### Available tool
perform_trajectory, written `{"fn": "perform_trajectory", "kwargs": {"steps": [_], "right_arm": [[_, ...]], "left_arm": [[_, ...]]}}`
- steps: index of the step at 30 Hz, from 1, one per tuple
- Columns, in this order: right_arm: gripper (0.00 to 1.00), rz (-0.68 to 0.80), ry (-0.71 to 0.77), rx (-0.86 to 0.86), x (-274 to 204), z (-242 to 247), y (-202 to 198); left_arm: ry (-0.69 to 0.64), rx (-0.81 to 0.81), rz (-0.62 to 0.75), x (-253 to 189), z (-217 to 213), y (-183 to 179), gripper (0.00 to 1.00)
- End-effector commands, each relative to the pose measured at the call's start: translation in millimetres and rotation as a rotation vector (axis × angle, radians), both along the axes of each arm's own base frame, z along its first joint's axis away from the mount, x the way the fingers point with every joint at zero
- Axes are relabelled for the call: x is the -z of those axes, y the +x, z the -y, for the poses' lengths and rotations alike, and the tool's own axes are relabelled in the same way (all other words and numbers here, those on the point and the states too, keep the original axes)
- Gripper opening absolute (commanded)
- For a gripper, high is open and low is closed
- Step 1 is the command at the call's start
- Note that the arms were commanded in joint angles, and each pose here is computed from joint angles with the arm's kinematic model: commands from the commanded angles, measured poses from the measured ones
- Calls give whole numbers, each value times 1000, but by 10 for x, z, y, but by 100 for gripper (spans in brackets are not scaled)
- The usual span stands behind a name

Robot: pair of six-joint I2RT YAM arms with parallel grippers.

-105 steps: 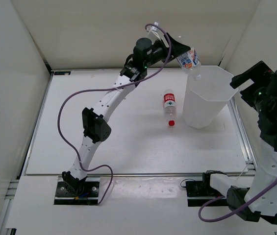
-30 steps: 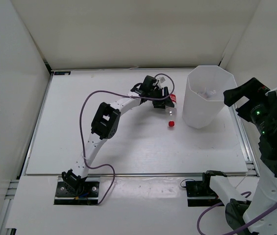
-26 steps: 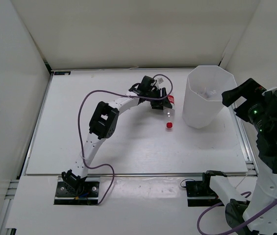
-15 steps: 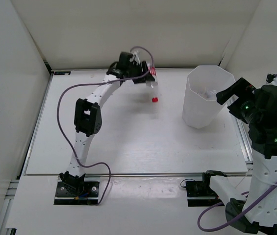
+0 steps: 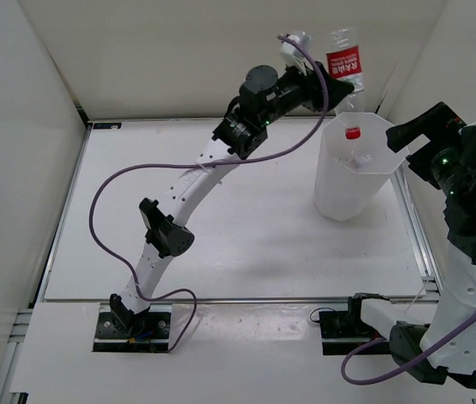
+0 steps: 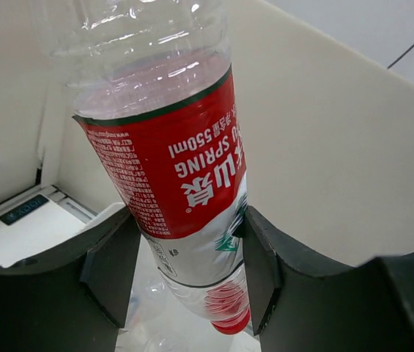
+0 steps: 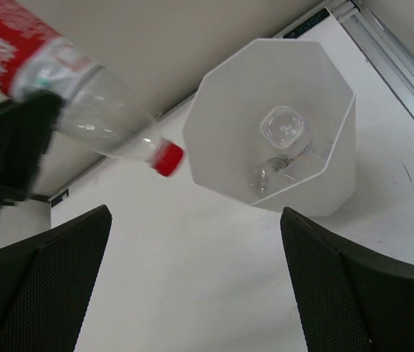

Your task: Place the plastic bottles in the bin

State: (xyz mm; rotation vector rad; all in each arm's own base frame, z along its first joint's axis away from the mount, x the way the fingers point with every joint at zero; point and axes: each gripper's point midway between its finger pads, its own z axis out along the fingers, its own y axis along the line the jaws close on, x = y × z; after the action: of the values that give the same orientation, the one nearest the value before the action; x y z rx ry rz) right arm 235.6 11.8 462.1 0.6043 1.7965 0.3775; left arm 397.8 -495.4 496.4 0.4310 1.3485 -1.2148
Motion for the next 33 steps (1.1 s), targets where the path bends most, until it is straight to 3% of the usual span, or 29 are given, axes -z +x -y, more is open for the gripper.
{"fn": "perform_trajectory", "kwargs": {"steps": [1, 4, 7, 8, 13, 19, 20, 21, 22, 23, 24, 26, 27, 32, 33], "right_arm": [[100, 30, -9, -19, -150, -29, -122], [100, 33, -27, -2, -149, 8, -222], [100, 12, -38, 4, -69, 27, -217], [100, 3, -37, 4, -40, 28, -206], [100, -24, -34, 47, 28, 97, -168], [100, -230, 3, 46, 463, 80, 47], [100, -259, 20, 13, 506, 17, 70], [100, -306, 23, -9, 593, -11, 144], [100, -327, 34, -29, 621, -48, 156], [100, -330, 46, -53, 615, -94, 183], [100, -334, 37, -94, 644, -138, 240], [100, -308, 69, -305, 685, -445, 406], [100, -317, 76, -355, 712, -511, 430], [100, -314, 85, -373, 749, -541, 462], [100, -246, 59, -379, 626, -539, 442]], "left_arm": [[35, -53, -33, 374, 98, 275, 56], [60, -11, -86, 644, 302, 203, 61], [76, 23, -121, 825, 418, 166, 97], [88, 35, -129, 891, 439, 157, 100], [67, -2, -56, 461, 218, 45, 100], [237, -191, -58, 323, -657, 50, 100], [314, -279, -122, 709, -850, 189, 100], [302, -335, -97, 460, -1169, 55, 100], [325, -382, -104, 520, -1341, 50, 100], [406, -440, -152, 878, -1538, 82, 100], [395, -468, -130, 714, -1753, -87, 100], [483, -607, -203, 1090, -2189, -82, 100], [457, -652, -206, 967, -2391, -215, 100], [606, -913, -193, 1201, -3136, -381, 100], [652, -1057, -208, 1293, -3413, -381, 100]]}}
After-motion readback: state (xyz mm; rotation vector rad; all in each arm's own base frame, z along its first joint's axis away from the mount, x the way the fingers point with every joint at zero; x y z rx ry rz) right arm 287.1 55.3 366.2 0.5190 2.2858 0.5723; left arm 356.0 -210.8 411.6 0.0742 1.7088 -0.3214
